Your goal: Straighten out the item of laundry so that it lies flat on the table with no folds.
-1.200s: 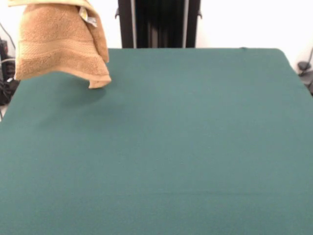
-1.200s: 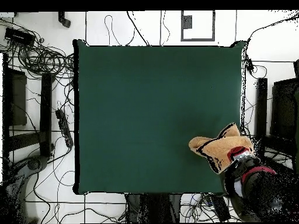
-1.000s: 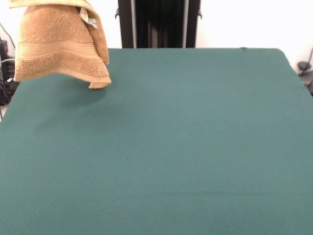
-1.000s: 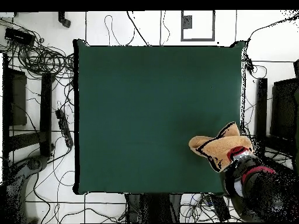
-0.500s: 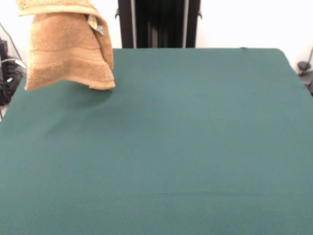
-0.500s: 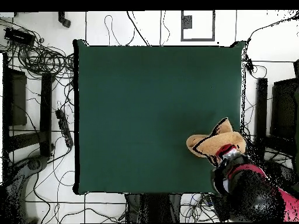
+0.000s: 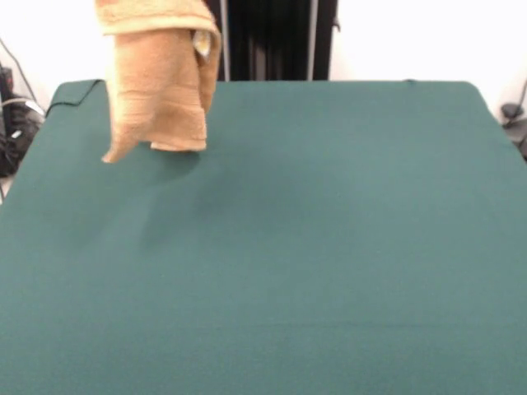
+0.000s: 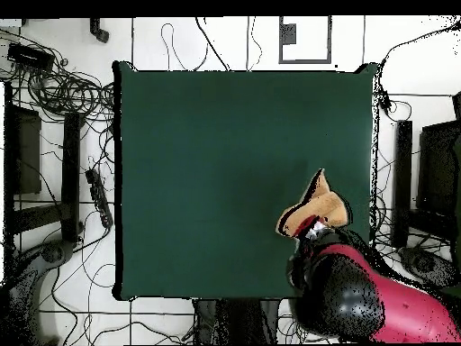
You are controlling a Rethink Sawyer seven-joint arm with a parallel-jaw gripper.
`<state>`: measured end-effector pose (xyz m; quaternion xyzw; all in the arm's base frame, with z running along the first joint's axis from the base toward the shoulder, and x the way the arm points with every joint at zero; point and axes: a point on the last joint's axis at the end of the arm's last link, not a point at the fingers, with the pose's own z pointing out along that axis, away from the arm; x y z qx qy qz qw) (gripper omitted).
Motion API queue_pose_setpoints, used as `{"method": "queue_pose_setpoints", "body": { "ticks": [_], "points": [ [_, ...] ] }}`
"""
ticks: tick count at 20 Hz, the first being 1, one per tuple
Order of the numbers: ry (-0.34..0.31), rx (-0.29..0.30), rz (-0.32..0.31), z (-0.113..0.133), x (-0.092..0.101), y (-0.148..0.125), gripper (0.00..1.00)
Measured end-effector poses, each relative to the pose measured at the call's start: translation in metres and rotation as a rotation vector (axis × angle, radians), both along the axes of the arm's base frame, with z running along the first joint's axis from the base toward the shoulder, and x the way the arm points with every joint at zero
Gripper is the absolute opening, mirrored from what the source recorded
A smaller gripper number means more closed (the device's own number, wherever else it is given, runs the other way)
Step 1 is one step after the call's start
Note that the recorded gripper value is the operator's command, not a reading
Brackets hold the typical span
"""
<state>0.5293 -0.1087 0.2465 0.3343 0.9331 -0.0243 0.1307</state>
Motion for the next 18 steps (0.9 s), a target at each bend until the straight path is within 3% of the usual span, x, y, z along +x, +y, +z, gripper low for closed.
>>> {"method": "queue_pose_setpoints", "body": {
  "ticks": [11, 18],
  "points": [
    [-0.001, -0.016, 0.144, 0.003, 0.006, 0.083, 0.00],
    [0.013, -0.025, 0.165, -0.012, -0.002, 0.102, 0.00]
  ]
}}
